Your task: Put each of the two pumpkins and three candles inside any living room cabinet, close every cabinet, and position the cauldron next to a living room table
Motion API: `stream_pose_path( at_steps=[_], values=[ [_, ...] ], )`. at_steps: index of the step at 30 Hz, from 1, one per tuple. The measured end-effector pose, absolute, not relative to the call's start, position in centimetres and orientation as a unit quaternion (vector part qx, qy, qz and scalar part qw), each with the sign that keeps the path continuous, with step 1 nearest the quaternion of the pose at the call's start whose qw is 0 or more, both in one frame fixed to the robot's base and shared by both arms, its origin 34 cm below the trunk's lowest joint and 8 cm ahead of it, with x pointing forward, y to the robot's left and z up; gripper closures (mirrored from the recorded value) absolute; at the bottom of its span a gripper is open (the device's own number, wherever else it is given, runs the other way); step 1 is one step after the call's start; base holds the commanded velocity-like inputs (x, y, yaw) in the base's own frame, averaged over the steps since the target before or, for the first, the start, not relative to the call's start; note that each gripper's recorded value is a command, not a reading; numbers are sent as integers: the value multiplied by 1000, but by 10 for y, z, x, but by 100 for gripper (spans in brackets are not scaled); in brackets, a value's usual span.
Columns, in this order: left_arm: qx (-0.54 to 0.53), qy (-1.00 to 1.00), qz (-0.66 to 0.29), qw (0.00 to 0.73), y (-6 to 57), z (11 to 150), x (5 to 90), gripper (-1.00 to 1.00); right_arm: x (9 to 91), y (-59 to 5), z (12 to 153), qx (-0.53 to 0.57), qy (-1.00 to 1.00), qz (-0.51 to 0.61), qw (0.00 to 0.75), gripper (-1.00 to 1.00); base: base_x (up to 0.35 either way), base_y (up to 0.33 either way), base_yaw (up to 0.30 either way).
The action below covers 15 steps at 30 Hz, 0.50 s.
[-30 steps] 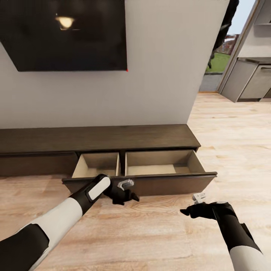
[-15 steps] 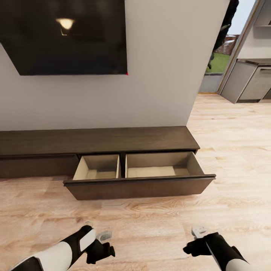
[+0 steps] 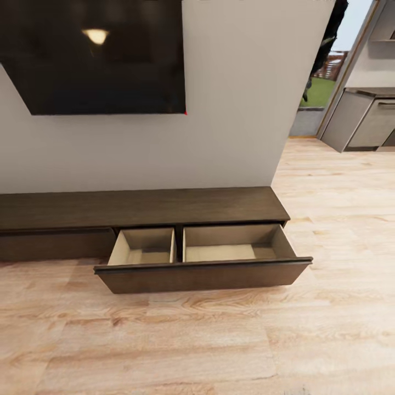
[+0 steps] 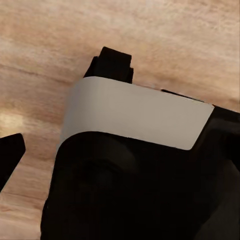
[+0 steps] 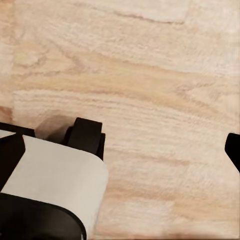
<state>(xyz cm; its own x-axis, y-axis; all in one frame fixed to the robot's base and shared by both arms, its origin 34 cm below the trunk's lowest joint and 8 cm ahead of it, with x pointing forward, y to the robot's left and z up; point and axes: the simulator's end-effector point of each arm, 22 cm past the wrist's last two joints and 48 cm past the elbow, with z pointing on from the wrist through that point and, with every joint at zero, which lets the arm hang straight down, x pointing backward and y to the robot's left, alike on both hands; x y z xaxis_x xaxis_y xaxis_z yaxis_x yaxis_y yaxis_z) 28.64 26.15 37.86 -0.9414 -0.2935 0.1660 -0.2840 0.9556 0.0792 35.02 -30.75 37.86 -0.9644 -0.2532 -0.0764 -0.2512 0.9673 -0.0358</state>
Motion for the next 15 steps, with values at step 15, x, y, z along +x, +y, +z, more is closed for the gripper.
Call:
stream_pose_path(
  at_steps=[15],
  values=[
    [151,-982,-92,69,336,393,245,-100,289,-292,389,-119,989,-65,57,-100,0,0,194]
  ],
)
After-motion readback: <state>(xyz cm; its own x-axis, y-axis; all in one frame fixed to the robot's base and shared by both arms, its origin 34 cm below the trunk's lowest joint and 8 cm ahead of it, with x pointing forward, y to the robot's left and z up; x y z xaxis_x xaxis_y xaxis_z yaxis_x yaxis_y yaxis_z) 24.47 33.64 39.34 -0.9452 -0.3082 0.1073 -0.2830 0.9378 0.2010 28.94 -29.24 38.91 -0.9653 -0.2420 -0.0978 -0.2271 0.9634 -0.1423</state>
